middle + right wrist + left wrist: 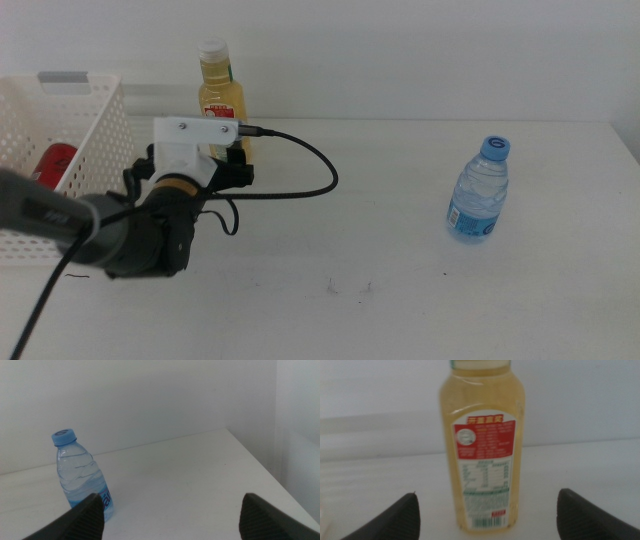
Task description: Use arms to grab the bottles and put them into the dustbin to the left of the table.
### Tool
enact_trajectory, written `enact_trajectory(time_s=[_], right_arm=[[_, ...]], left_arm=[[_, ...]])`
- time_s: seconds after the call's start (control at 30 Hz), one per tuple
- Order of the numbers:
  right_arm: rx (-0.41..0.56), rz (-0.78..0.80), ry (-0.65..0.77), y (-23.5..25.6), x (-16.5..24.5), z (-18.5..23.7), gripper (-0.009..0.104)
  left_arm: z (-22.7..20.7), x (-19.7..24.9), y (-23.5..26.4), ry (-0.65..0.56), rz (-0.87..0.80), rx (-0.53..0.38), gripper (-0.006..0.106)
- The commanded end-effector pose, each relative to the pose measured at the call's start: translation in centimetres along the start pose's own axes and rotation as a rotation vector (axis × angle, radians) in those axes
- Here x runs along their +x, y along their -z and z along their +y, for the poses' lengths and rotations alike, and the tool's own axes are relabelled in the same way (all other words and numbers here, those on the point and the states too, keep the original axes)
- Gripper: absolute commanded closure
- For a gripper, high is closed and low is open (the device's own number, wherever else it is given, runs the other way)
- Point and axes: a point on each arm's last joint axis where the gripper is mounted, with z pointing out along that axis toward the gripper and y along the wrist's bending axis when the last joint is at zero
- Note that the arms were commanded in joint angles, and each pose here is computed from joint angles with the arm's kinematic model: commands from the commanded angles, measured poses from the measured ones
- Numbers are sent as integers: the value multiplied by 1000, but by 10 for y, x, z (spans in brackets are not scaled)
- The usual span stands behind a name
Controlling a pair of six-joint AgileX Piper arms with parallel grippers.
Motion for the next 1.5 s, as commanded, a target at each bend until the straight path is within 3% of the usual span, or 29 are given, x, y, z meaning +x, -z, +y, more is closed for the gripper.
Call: enact_trajectory(time_s=[0.0, 0.47, 0.87, 0.97, 1.03, 1.17, 1.23, 1.3, 1.47], right_arm=[[4, -12, 14, 0, 0, 0, 5], [4, -12, 14, 0, 0, 0, 5], [4, -12, 14, 0, 0, 0, 5], [4, -12, 14, 0, 0, 0, 5], [4, -12, 14, 0, 0, 0, 5], [4, -12, 14, 0, 0, 0, 5], [4, -12, 14, 0, 0, 0, 5], [4, -12, 14, 0, 0, 0, 5], [4, -12, 14, 0, 0, 0, 5]], left_arm=[[1, 0, -16, -19, -13, 37, 7], [8, -5, -75, 7, -19, 52, 7], [14, 24, -121, 0, -30, 14, 8], [14, 23, -124, 51, -111, 9, 20], [14, 21, -124, 53, -124, 7, 37], [10, -4, -98, 29, -132, 70, 85], [9, -25, -67, 96, -89, 111, 102], [9, -44, -34, 136, 0, 128, 102], [20, -110, 41, 79, 322, 111, 102]])
